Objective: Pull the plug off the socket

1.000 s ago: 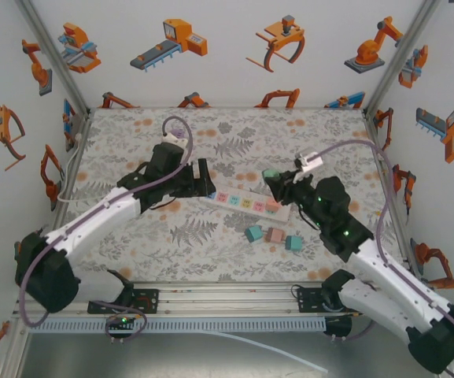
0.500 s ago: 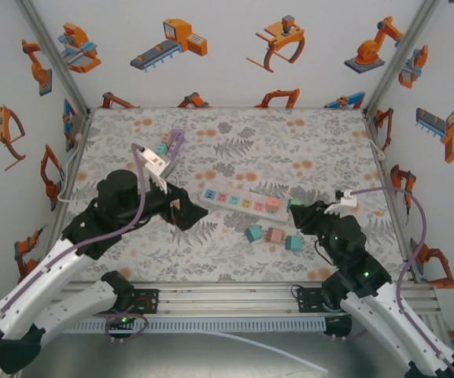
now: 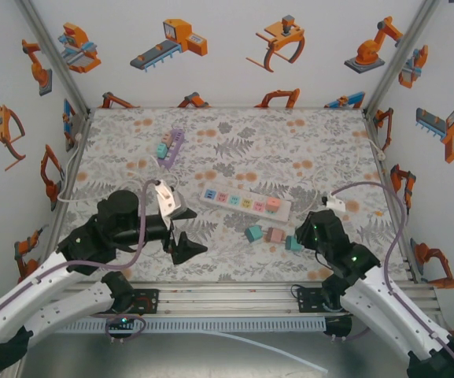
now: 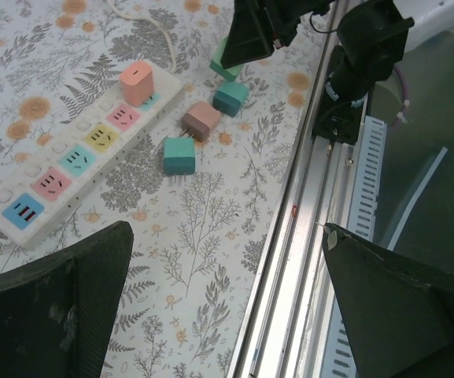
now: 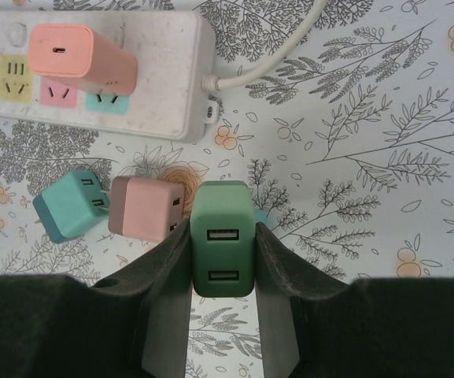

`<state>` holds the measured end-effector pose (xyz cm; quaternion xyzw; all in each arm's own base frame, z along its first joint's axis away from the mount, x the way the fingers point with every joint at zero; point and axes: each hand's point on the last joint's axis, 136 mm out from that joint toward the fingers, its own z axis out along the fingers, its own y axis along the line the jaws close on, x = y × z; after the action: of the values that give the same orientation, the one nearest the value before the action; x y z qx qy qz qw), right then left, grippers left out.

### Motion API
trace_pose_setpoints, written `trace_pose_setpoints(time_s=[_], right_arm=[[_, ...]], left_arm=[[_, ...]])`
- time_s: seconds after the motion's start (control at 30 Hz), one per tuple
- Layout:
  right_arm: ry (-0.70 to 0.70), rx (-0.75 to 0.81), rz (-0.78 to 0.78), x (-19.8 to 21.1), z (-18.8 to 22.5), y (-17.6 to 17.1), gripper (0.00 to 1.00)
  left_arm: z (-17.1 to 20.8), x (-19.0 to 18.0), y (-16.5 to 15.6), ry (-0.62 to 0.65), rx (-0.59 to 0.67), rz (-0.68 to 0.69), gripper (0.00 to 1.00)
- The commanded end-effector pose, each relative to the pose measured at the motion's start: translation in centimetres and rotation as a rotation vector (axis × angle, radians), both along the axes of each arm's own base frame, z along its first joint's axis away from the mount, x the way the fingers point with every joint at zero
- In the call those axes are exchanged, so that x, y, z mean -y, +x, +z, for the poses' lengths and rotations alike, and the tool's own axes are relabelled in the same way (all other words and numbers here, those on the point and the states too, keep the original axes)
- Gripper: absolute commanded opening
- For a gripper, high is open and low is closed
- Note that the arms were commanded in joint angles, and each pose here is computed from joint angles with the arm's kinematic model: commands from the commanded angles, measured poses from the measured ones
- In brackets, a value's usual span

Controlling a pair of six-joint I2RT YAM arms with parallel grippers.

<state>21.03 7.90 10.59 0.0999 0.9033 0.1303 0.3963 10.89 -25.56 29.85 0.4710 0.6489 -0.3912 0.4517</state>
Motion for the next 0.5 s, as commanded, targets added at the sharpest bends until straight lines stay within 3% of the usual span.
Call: trace_pose_setpoints(time_s=[0.0, 0.47], right_arm=[[0.059, 0.057, 0.027, -1.2, 1.1, 1.2, 0.19], [0.081, -0.038, 0.082, -2.2, -3.0, 1.3, 0.19]], left_arm=[[0.1, 0.5, -0.5, 0.017, 0.061, -0.045, 1.00], [-0.8, 2.3, -0.4, 0.076, 0.061, -0.082, 1.00]])
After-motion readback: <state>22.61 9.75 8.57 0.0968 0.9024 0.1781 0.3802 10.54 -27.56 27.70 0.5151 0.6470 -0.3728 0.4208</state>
